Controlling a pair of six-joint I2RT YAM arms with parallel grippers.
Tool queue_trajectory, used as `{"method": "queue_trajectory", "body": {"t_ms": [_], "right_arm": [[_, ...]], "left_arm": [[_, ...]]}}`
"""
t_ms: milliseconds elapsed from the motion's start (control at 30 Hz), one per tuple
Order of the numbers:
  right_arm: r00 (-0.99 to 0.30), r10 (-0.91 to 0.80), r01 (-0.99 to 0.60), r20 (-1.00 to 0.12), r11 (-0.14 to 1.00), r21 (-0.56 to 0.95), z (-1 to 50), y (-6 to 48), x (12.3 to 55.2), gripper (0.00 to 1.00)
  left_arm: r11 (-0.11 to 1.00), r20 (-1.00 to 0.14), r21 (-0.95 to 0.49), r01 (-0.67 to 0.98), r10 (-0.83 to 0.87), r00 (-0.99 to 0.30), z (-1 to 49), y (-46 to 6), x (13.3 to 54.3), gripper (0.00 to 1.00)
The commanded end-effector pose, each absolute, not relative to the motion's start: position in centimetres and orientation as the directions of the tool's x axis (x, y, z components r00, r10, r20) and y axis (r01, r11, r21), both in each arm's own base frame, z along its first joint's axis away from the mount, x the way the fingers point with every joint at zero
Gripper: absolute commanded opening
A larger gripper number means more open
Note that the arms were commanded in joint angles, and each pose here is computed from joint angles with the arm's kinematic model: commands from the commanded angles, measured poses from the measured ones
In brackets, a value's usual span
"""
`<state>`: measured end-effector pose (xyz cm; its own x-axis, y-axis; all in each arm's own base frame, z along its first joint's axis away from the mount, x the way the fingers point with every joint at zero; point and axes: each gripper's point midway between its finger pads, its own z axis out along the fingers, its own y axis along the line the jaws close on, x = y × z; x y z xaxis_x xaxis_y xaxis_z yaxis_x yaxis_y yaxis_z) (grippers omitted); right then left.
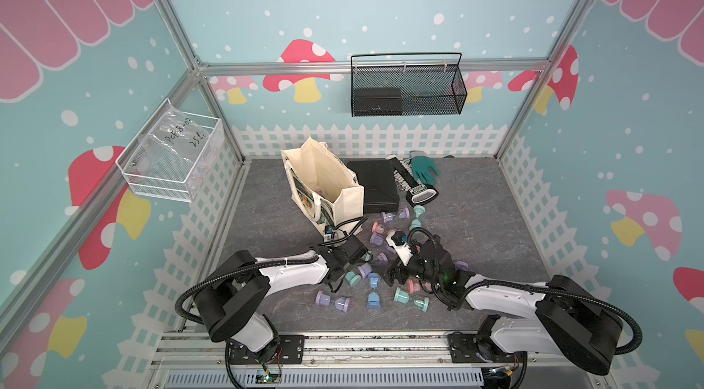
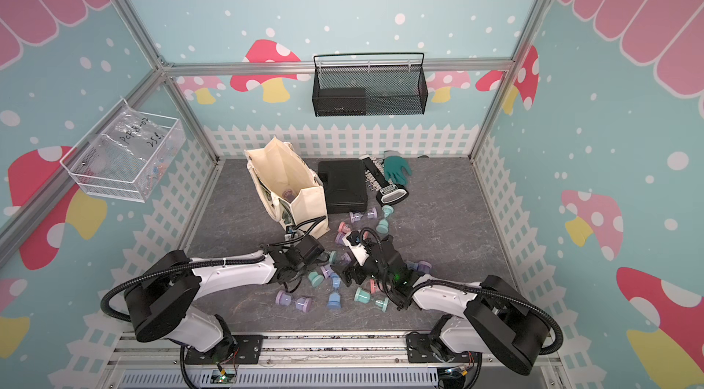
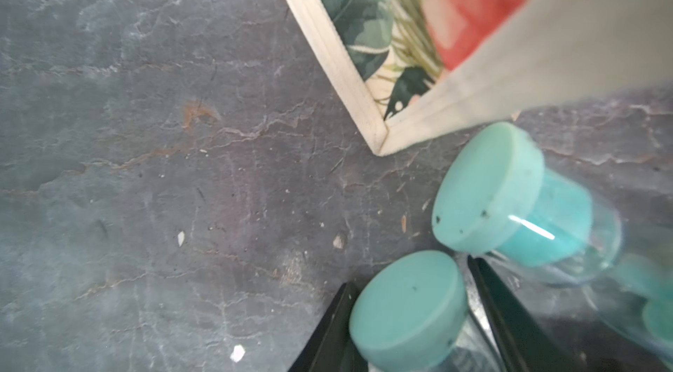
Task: Put the hourglass into the canvas bag
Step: Pick up the hourglass from the center of the board.
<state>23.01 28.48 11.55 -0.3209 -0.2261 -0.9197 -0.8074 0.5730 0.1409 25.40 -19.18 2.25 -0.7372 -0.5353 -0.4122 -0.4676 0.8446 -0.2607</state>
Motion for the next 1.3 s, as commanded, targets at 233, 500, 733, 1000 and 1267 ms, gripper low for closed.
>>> {"method": "queue_trajectory", "body": {"t_ms": [233,500,733,1000,1267], "right_arm": [[-0.304,-0.222,-0.811,-0.926,0.570,0.130,11.8,28.7,23.0,0.99],[-0.296,-0.209,-0.808,-0.932,0.575,0.128,12.3,28.6,23.0,0.99],[-0.287,-0.192,-0.805,-0.938,0.579,0.128,13.2,28.5,23.1,0.99],[-0.274,-0.155,-0.808,-0.949,0.572,0.140,14.9,28.7,23.1,1.00],[-0.253,-0.128,-0.812,-0.959,0.566,0.139,17.7,29.0,23.3,1.00]], "left_arm": [[0.816,-0.388,-0.297,-0.497,-0.578,-0.718,1.3,-19.3,25.0,0.46],[0.801,-0.400,-0.336,-0.495,-0.598,-0.695,2.4,-19.0,25.2,0.41],[0.787,-0.423,-0.374,-0.490,-0.616,-0.665,3.9,-18.3,25.1,0.40],[0.780,-0.445,-0.400,-0.481,-0.624,-0.642,5.5,-17.3,24.8,0.39],[0.812,-0.509,-0.420,-0.404,-0.580,-0.637,9.5,-16.2,24.6,0.37]]}}
